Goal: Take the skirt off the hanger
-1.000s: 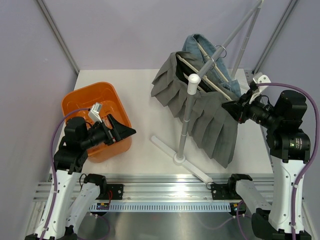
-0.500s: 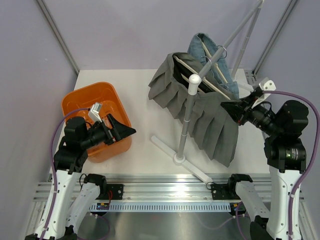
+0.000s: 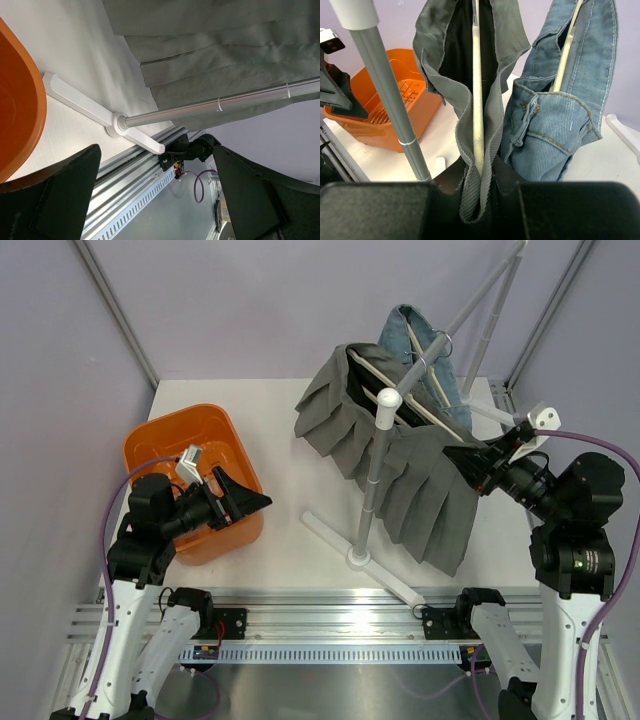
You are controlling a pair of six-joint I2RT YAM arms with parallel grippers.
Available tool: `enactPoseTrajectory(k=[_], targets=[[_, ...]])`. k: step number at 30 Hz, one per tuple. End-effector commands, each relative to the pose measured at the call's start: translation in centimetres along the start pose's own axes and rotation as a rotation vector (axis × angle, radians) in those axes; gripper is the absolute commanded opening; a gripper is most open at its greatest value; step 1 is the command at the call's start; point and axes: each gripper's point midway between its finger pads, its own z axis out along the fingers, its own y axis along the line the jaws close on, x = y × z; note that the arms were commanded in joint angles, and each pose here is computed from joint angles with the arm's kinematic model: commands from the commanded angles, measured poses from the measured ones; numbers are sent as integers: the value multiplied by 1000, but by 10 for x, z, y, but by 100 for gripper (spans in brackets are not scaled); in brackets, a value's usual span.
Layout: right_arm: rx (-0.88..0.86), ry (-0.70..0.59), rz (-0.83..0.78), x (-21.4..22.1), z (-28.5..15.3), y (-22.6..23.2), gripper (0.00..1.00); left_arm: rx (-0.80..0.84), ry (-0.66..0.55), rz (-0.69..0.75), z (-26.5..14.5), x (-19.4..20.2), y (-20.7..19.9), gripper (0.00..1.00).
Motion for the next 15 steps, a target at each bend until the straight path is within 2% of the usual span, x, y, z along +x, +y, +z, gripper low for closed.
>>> enactPoseTrajectory(k=[1,15], targets=[[4,-134,-128,-41,-14,14,0,61,-47,34,-6,-12,-23,99],[49,-110,-121,-23,-32,23,0,58,-37,15,-2,-10,-18,99]])
